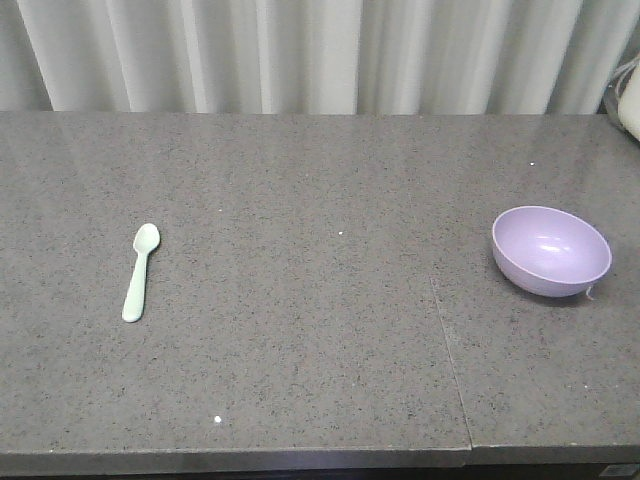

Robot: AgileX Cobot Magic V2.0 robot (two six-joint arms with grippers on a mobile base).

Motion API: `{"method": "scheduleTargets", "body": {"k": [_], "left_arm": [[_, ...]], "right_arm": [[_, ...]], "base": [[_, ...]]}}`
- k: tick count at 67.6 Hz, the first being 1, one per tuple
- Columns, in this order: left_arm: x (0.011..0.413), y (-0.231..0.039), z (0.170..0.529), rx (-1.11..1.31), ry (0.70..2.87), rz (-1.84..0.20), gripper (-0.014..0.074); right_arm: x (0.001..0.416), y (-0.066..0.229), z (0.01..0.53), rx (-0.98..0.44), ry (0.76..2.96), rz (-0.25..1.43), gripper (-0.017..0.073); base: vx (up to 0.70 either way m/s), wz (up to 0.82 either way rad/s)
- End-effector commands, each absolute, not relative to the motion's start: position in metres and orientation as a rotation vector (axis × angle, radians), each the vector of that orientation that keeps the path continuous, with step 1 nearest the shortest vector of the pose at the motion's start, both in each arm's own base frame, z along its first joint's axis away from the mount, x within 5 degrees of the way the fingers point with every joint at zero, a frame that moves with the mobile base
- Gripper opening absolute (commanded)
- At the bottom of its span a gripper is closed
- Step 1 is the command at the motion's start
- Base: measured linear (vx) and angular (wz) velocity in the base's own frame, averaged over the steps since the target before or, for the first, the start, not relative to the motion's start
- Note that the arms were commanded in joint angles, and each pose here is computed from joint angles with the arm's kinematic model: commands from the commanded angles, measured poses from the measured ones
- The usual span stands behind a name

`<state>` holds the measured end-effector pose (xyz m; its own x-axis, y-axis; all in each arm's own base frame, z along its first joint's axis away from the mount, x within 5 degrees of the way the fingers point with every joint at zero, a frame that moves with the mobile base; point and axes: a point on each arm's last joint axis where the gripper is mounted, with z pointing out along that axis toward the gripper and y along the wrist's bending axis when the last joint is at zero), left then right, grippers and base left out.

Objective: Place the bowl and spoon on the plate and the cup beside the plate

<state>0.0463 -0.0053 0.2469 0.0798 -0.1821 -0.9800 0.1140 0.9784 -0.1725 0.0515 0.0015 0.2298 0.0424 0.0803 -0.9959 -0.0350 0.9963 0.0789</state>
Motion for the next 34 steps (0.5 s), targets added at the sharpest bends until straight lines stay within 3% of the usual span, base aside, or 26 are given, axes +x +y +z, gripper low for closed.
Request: {"method": "scheduleTargets", "body": {"k": [1,15,34], "left_arm": [[0.037,-0.005,0.284,-0.067,1.386,-0.246,-0.0006],[0.048,-0.009,0.342,-0.046,1.597,-0.250,-0.0006],[0.103,-0.016,0.390,-0.018,2.018,-0.230,-0.0006]], "right_arm": [[0.051,0.001,0.262,0.031,1.481,0.073,-0.0010],[0.062,0.001,0.313,0.042,1.699,0.062,-0.0010],[0.097,0.000,0.369,0.048,2.010,0.025,-0.0010]], "base": [[0.00,0.00],[0.00,0.00],[0.00,0.00]]}}
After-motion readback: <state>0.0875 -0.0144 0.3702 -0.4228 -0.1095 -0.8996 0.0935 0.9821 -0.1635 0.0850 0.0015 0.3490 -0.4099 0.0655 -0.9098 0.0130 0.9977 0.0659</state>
